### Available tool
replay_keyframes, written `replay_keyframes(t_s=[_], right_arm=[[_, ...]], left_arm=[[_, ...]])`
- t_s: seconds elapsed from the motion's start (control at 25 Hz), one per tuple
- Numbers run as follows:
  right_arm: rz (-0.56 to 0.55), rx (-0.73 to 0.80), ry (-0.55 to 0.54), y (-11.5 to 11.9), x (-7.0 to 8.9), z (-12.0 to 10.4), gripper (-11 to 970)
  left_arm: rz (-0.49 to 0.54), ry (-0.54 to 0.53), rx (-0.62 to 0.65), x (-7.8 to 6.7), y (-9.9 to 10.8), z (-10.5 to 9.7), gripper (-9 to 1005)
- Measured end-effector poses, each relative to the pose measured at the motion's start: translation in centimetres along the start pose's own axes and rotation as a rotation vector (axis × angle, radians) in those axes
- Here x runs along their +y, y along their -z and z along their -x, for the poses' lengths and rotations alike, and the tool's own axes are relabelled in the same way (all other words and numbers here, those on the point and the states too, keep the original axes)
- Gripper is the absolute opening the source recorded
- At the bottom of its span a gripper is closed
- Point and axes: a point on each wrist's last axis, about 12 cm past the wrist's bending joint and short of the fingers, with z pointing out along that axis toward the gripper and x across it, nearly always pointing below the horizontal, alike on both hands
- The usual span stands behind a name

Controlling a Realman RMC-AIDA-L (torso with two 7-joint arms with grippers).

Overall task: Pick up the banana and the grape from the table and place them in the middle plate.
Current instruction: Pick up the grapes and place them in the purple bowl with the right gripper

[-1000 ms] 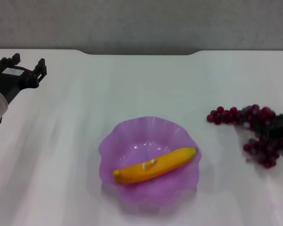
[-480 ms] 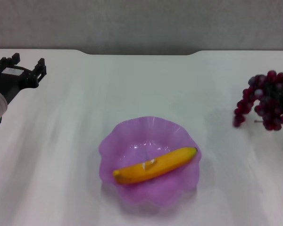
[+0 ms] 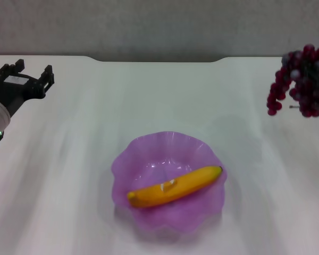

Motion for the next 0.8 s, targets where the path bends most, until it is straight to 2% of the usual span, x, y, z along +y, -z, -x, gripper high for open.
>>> replay_keyframes(t_s=[0.16, 0.36, 0.52, 0.8], right_arm=[[0.017, -0.055, 0.029, 0.0, 0.5, 2.0, 397], [0.110, -0.128, 0.042, 0.0, 2.0, 4.1, 392], [0.197, -0.194, 0.067, -0.4, 4.0, 5.4, 387], [0.349, -0.256, 0.100, -1.2, 8.5, 6.2, 381]], left_arm=[[-0.001, 0.000, -0.003, 0.0, 0.0, 0.1, 665], [-0.002, 0.000, -0.001, -0.1, -0.1, 0.1, 666], [-0.004, 0.001, -0.002, -0.2, -0.2, 0.1, 666], [-0.005, 0.001, -0.002, -0.3, -0.3, 0.2, 667]])
